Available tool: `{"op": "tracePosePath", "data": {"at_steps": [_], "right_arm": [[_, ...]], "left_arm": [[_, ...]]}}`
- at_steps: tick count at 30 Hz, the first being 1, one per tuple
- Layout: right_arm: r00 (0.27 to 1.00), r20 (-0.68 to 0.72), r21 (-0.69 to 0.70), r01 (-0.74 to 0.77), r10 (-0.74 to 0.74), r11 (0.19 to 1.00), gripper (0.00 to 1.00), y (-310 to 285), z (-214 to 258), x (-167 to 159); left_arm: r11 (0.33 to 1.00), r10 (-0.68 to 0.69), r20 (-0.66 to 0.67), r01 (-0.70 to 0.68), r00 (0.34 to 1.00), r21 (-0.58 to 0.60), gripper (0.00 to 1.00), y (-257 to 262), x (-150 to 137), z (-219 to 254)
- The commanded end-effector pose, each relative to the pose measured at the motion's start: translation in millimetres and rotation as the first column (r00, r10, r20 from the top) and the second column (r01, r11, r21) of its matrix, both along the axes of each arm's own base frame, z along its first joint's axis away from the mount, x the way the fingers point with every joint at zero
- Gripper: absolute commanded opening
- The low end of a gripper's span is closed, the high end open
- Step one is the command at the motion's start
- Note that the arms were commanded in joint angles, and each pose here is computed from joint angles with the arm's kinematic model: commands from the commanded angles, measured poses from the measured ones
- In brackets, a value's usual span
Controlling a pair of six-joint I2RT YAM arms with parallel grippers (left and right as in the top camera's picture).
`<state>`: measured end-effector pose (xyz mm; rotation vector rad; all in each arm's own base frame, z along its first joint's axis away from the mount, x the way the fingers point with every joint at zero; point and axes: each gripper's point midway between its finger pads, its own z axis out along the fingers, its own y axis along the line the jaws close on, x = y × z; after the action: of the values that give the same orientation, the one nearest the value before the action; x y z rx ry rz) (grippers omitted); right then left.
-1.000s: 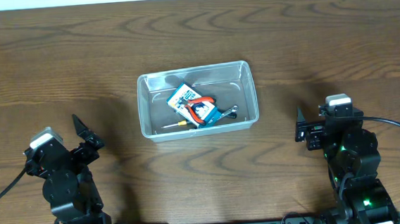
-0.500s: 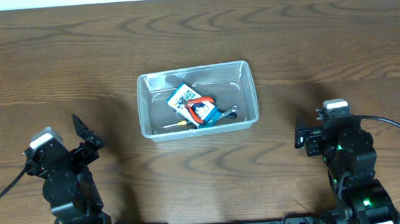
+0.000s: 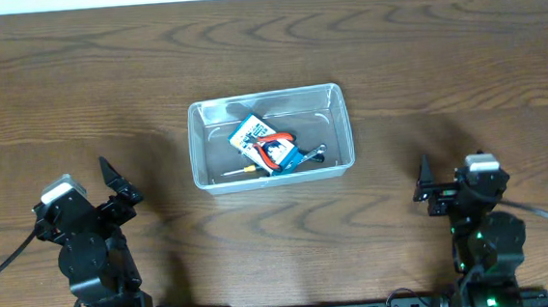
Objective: Pack container
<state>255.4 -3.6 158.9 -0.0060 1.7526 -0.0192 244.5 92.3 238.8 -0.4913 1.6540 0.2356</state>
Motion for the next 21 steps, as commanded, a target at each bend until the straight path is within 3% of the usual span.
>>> {"op": "tracePosePath", "data": {"at_steps": [1,12,21], "right_arm": [[0.997,0.071,-0.039,-0.041,0.043,0.998,0.99,5,1,-3],[0.995,0.092,-0.109,-0.017,0.027,0.994,0.99,0,-5,-9],[0.994,0.106,0.002,-0.002,0.002,1.0,0.99,-1,-2,-9]], "left_arm": [[1.0,0.017,0.006,-0.017,1.0,0.017,0.98,3,-2,4],[1.0,0.017,0.006,-0.017,1.0,0.017,0.98,3,-2,4],[1.0,0.017,0.006,-0.017,1.0,0.017,0.98,3,-2,4]]}}
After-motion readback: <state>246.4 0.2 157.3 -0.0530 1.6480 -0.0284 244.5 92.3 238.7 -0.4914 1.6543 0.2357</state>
